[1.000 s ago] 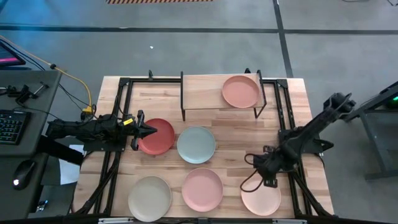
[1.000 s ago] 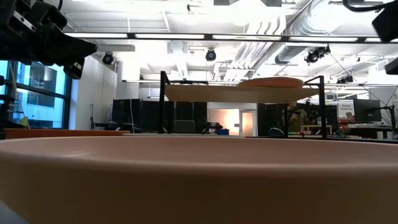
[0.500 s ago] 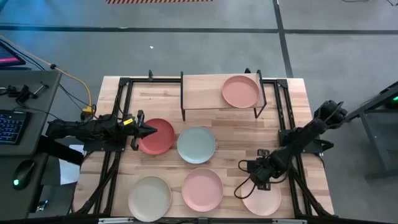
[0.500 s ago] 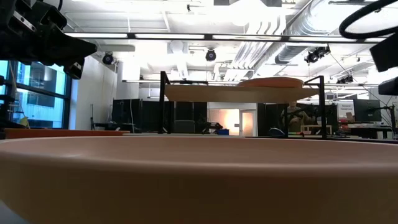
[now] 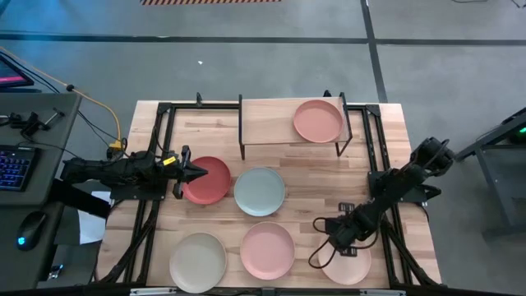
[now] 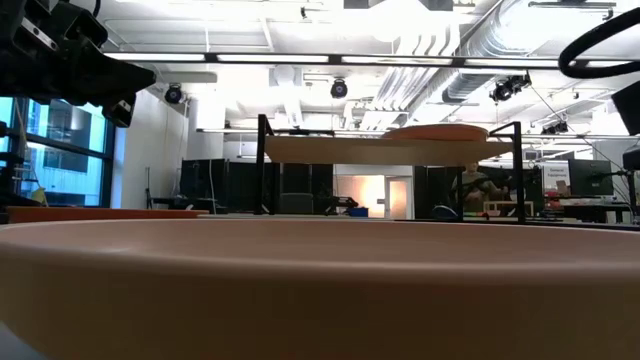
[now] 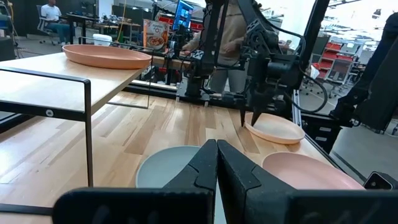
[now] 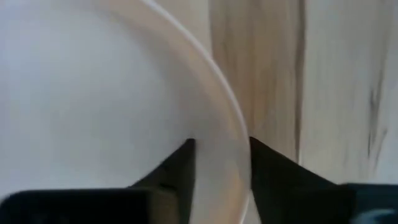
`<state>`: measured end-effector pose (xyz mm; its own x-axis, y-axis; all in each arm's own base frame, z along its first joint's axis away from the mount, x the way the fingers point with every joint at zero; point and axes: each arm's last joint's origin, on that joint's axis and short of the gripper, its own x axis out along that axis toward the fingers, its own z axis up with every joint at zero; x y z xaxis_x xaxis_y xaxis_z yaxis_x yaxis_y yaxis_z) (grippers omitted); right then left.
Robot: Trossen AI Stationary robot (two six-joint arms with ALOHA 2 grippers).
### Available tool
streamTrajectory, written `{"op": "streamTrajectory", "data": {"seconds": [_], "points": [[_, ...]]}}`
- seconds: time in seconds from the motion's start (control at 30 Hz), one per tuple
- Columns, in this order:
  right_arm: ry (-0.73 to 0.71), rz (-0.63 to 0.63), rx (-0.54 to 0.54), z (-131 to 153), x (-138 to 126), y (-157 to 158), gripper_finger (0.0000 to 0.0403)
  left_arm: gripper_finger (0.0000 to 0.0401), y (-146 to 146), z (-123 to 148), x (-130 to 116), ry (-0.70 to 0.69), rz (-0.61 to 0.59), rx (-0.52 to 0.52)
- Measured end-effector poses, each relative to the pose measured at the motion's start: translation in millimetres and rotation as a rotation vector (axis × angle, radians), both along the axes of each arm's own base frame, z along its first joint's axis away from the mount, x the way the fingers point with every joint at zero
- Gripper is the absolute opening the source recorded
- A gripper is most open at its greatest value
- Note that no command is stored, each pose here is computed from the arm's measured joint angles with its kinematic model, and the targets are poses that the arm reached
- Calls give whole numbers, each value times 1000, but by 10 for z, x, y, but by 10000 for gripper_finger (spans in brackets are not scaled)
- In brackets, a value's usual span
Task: Place and stack plates onto a shelf
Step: Stack the white plate into the brown plate
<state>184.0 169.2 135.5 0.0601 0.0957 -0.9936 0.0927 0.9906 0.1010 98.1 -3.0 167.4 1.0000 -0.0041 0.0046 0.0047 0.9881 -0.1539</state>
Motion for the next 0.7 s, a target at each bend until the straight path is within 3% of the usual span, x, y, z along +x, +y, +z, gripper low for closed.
{"op": "streamTrajectory", "data": {"seconds": [0.07,0.13,0.3,0.5,0.7], "points": [[-1,-26,11,36,2,-30,35,1,0,0,0,0,0,0],[-6,-39,49,94,7,-63,11,1,0,0,0,0,0,0],[-63,-108,133,412,3,-268,2,1,0,1,0,0,0,0],[-245,-185,303,919,-59,-635,1,1,0,1,0,0,0,0],[-266,-262,271,1060,-201,-879,2,1,0,1,0,0,0,0]]}}
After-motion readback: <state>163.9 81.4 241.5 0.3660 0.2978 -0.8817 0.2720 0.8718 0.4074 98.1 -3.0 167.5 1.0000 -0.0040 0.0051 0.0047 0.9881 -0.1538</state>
